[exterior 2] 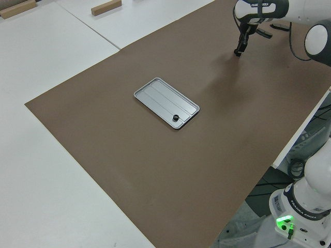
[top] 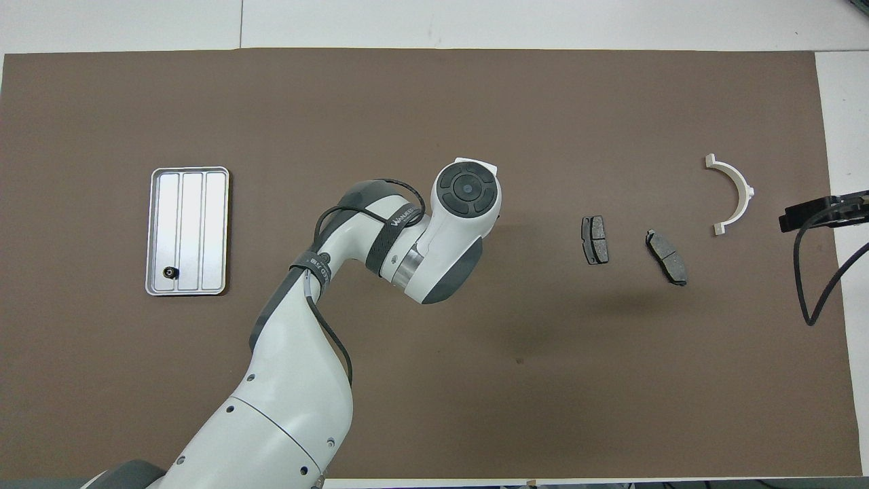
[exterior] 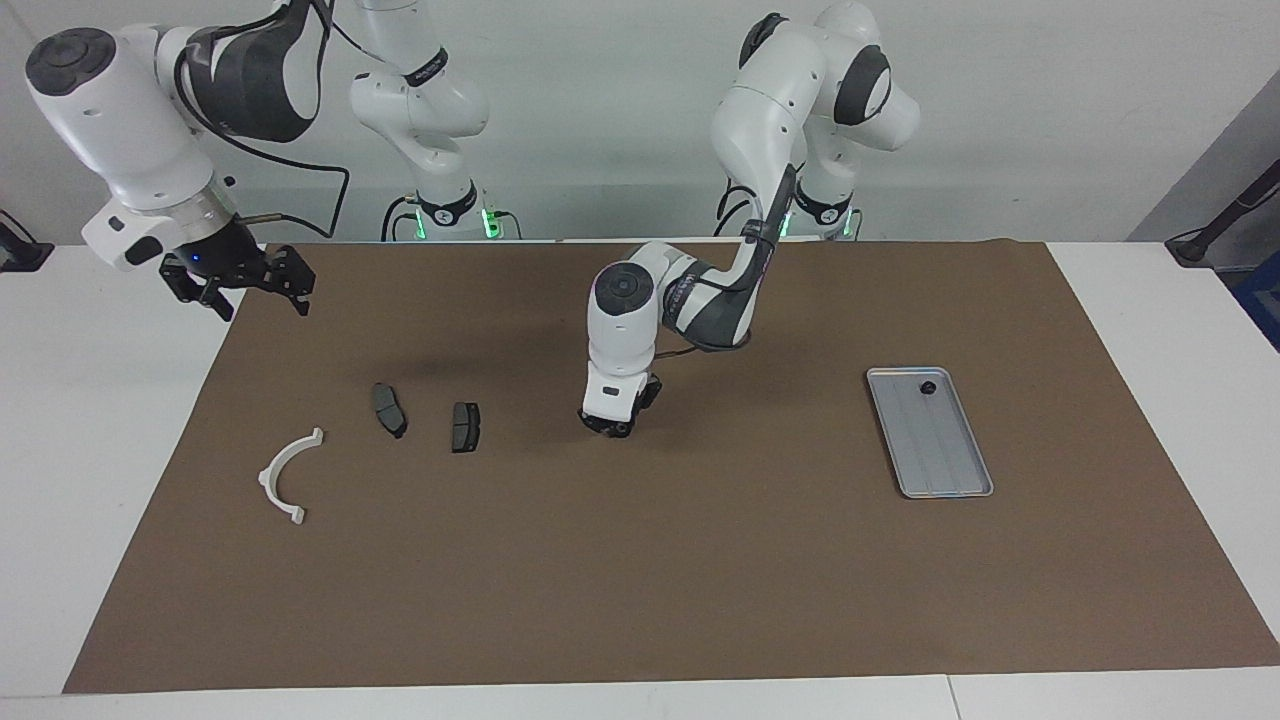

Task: Place bearing gear from tray to pile
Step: 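Carry the bearing to the table center and release it with the left gripper, then withdraw the left gripper to the tray while the right gripper reaches the bearing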

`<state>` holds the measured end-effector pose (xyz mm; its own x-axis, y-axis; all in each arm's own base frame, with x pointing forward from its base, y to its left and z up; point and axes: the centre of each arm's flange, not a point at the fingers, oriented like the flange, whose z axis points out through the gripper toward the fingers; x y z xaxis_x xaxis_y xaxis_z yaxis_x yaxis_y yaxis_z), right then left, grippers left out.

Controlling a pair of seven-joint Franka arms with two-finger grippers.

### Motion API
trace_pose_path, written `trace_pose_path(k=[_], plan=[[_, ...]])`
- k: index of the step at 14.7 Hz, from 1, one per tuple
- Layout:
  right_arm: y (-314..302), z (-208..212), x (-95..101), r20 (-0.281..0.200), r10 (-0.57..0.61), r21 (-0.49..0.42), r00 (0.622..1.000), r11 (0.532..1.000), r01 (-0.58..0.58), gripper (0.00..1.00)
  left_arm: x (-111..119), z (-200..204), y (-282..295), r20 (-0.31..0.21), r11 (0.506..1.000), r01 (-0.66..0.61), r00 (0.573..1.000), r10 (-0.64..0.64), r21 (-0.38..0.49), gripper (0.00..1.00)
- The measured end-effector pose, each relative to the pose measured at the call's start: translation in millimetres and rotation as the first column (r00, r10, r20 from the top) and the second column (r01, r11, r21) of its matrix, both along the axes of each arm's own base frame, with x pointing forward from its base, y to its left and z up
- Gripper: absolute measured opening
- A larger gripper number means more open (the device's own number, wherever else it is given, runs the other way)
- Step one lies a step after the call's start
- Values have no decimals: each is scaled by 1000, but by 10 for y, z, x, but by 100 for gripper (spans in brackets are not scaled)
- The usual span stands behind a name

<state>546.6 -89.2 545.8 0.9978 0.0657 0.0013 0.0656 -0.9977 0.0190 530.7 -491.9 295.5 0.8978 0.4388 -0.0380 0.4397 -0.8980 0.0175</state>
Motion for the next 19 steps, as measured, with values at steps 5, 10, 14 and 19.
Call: trace_pose_path(k=[5,10,14,19], plan=[[83,-268,159,9,-19,-1,1000,1000,19,100,40,119,75,-1,1000,-19,1000,19,9,100],[198,-509,491,-3,-25,0,1000,1000,25,100,277,724,650,-29,999,-11,1000,13,37,100],[1017,-543,936,15,-55,-50,998,997,55,100,328,862,1350,-65,997,69,996,-67,44,100],[2102,-890,1220,15,-131,-56,991,990,132,100,220,1225,2625,-83,978,210,975,-208,12,100]])
